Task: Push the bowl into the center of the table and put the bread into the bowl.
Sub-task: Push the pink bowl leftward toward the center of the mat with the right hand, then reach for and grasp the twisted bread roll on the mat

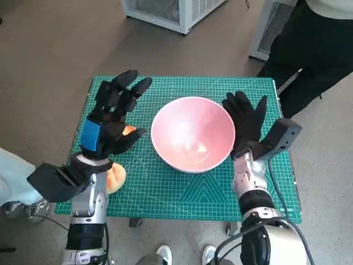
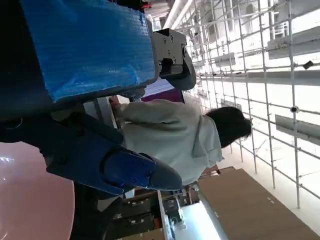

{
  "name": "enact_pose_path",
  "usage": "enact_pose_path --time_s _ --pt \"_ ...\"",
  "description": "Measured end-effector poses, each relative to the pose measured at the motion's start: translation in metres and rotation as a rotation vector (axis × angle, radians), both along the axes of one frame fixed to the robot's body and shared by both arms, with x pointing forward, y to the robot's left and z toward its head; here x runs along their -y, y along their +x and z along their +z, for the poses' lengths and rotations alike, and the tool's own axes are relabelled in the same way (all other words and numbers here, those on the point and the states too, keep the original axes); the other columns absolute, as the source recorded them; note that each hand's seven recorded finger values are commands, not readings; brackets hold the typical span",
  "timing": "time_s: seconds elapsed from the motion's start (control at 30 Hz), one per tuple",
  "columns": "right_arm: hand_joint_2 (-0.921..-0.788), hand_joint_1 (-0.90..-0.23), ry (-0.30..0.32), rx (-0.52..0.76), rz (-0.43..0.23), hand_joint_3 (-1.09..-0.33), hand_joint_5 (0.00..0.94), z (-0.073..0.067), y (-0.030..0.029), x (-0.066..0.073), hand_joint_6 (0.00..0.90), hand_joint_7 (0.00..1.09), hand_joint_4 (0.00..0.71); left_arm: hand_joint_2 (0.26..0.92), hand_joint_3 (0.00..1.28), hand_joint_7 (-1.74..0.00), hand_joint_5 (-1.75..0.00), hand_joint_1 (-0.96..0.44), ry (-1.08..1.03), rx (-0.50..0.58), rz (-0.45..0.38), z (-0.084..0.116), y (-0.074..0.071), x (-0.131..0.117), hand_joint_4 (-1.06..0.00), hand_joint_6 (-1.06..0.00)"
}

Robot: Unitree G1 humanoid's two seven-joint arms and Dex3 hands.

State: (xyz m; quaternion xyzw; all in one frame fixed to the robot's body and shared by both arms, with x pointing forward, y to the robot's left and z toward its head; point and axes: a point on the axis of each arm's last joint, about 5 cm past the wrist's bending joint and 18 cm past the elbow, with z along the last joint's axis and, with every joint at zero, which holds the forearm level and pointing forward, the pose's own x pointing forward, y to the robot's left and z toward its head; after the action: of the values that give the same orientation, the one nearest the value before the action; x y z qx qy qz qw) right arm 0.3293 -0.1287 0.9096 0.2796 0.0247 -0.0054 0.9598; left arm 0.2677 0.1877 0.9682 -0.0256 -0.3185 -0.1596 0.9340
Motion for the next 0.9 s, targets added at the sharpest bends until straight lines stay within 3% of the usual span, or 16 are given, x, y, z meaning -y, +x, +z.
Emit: enact_pose_path --time_s 0.37,0.63,0.9 --pt "-0.921 -0.661 -0.067 0.112 -0.073 -0.878 0.0 0.012 0.0038 0.022 0.24 0.24 0.187 0.921 0.14 -0.65 -0.3 -0.52 -0.008 0.0 0.011 0.0 0.0 0.001 -0.27 -0.11" --pt "-0.921 -0.689 -0.221 0.345 -0.114 -0.855 0.002 0.034 0.0072 0.033 0.249 0.24 0.181 0.921 0.14 -0.65 -0.29 -0.53 -0.003 -0.003 0.005 0.0 0.001 0.005 -0.28 -0.11" --pt "-0.921 -0.737 -0.378 0.638 -0.063 -0.822 0.014 0.055 0.004 0.04 0.249 0.25 0.21 0.921 0.14 -0.66 -0.28 -0.53 0.011 0.002 -0.01 0.004 0.007 0.009 -0.28 -0.11"
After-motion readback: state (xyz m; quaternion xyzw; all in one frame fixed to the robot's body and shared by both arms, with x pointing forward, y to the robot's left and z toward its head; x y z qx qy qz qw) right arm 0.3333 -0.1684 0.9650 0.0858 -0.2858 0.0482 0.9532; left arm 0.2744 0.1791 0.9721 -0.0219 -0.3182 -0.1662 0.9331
